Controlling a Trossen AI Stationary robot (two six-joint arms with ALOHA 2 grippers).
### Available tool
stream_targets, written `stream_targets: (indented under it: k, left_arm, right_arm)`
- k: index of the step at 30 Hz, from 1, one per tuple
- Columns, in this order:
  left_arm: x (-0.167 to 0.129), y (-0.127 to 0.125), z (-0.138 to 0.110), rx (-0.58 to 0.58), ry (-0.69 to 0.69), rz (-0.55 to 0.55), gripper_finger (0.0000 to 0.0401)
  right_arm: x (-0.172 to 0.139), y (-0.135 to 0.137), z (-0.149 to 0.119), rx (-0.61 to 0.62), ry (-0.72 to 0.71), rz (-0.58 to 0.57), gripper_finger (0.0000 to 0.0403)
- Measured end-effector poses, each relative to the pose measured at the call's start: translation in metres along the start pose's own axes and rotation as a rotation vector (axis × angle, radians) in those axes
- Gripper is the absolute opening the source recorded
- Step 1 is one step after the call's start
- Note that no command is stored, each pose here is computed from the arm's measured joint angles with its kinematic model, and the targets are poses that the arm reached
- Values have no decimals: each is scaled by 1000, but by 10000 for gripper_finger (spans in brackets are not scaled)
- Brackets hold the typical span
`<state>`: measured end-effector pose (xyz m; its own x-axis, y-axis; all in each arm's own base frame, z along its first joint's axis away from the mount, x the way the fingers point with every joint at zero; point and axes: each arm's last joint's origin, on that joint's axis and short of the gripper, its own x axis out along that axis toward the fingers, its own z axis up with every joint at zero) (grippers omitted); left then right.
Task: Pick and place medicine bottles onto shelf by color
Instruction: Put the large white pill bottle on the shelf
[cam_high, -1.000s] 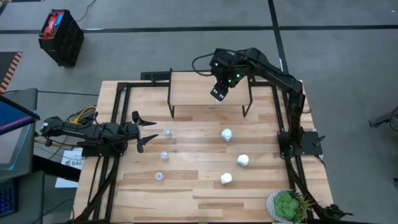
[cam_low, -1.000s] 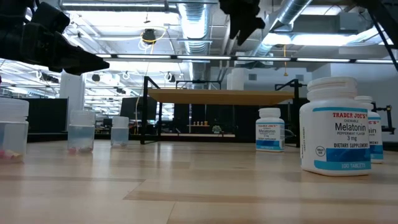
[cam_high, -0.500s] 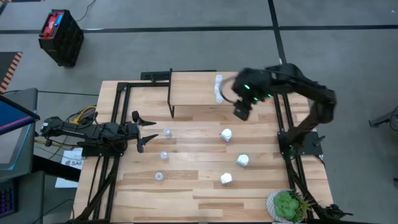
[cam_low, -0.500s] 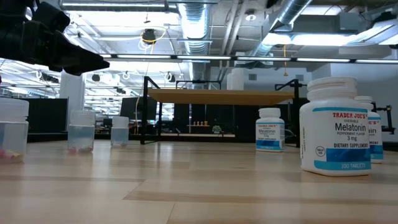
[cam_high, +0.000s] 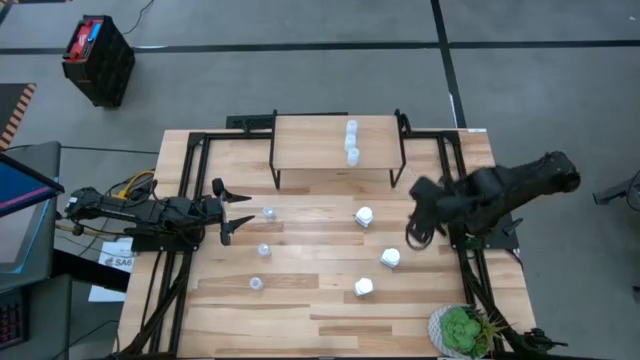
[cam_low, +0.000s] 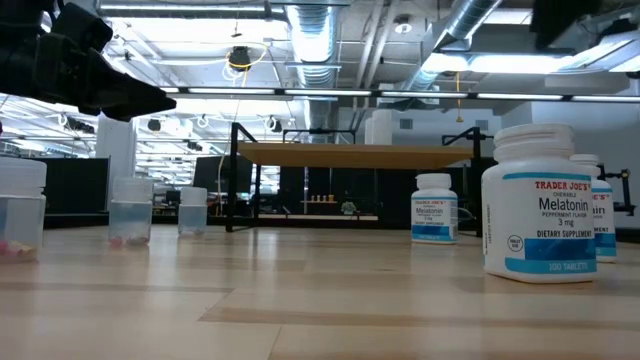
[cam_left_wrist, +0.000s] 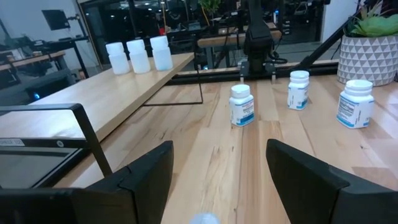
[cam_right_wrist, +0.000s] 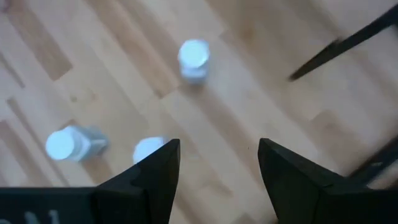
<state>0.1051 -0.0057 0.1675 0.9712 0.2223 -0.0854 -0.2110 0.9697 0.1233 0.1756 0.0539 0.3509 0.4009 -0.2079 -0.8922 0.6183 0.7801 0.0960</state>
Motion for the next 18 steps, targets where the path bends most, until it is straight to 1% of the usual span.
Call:
stream_targets:
  k: [3,5,10,15,18]
  left_arm:
    - [0,0,0,0,0,0,245]
    - [0,0,0,0,0,0,245]
    - [0,0,0,0,0,0,245]
    - [0,0,0,0,0,0,245]
    - [0,0,0,-23,-1,0,245]
  right_arm:
    - [16,14,-15,8,4,38,239]
    - [26,25,-23,-10,12,48,239]
    - [50,49,-36,-87,52,3,239]
    - [77,69,-39,-108,80,-53,239]
    - [92,77,-39,-111,118,-76,239]
